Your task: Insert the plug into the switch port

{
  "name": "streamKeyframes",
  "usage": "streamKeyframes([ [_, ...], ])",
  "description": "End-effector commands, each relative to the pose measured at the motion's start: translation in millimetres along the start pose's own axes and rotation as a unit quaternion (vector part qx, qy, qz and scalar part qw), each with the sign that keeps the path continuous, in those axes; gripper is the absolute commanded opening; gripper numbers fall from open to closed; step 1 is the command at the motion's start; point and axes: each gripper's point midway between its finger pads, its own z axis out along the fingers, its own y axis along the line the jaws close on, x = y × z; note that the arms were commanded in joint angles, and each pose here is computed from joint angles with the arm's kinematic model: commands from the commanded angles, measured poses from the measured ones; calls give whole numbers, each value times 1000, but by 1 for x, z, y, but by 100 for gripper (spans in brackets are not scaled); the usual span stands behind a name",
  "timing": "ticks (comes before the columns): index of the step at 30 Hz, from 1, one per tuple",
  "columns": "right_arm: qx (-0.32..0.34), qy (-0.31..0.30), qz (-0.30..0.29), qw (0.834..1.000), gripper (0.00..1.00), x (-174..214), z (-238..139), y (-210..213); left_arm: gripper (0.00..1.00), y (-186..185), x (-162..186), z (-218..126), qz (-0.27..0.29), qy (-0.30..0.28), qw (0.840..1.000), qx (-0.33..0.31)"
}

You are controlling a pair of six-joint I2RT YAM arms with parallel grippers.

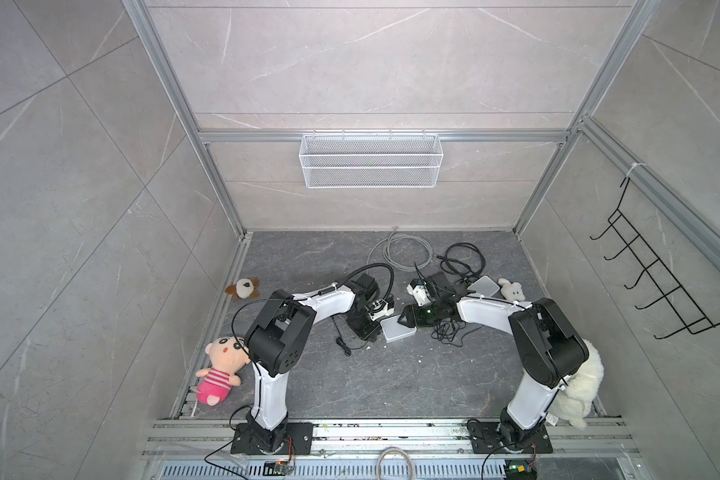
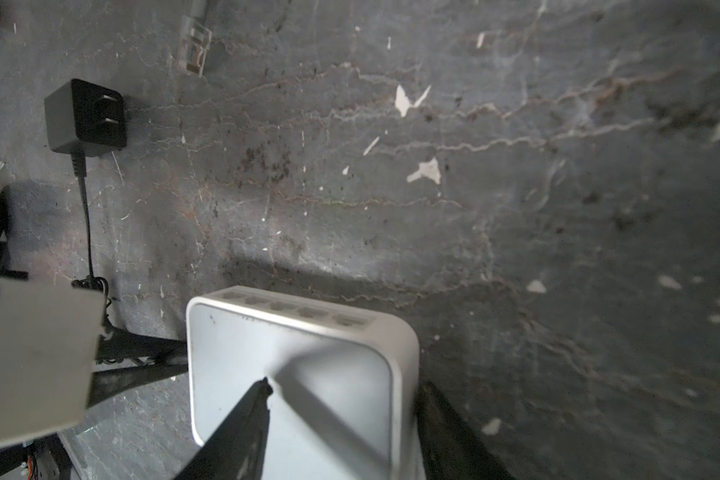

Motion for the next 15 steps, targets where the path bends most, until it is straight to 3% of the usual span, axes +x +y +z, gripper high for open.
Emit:
streamKeyframes([
  [1, 4, 12, -1, 1000, 58, 1, 3, -3, 10, -15, -4, -7, 7, -14, 1000, 17],
  [15, 20, 33, 6, 999, 54, 10, 8, -11, 10, -24, 3, -13, -3, -29, 999, 23],
])
